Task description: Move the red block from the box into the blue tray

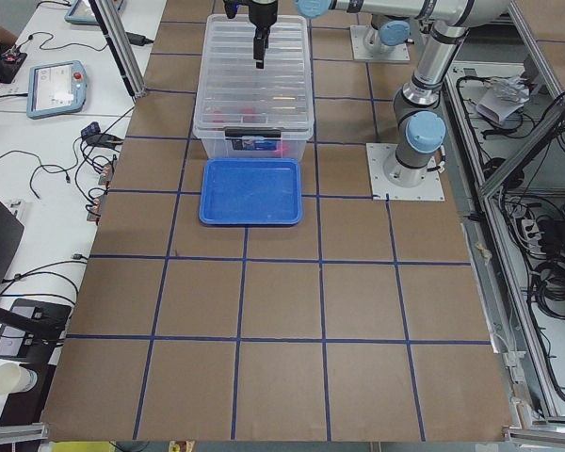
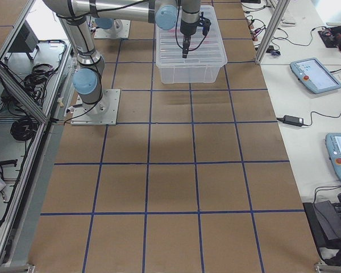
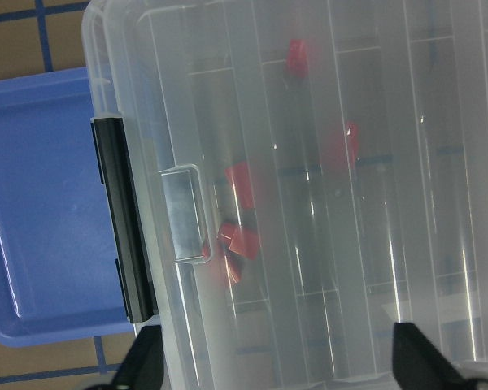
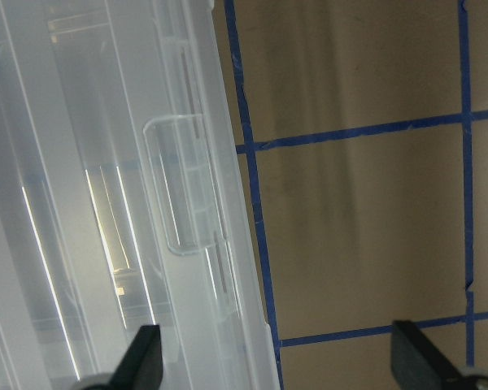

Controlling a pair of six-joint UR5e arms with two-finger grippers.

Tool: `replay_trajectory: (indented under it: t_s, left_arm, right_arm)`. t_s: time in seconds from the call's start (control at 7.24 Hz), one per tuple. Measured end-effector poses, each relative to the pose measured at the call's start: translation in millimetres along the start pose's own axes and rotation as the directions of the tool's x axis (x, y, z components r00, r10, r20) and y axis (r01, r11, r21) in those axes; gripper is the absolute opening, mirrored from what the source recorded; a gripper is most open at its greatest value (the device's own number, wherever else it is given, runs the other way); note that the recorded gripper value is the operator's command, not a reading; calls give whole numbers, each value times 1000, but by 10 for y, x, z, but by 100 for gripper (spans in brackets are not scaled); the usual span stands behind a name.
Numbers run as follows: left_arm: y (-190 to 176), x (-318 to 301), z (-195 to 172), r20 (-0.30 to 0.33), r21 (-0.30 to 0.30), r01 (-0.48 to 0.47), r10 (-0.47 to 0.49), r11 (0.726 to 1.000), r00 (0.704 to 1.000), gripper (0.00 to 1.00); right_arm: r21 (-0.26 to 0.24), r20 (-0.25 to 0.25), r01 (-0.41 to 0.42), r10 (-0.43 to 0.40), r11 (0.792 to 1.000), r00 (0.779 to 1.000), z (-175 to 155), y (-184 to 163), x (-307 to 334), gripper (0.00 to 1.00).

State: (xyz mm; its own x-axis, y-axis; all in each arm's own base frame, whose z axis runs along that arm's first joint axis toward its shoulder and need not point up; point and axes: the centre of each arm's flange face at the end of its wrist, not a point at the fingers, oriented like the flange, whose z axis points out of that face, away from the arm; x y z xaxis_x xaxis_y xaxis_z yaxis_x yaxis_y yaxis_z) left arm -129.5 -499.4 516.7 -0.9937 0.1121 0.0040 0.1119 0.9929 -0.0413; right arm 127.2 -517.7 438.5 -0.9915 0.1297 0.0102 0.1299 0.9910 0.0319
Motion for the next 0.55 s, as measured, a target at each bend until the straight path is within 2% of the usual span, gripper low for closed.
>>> replay_trajectory:
  t_s: [0.55]
  left_arm:
    - [-27, 1, 40, -4, -7, 4, -4, 1000, 1000, 100]
  right_arm:
    - [9, -10, 10, -10, 1000, 1000, 414, -362, -34, 100]
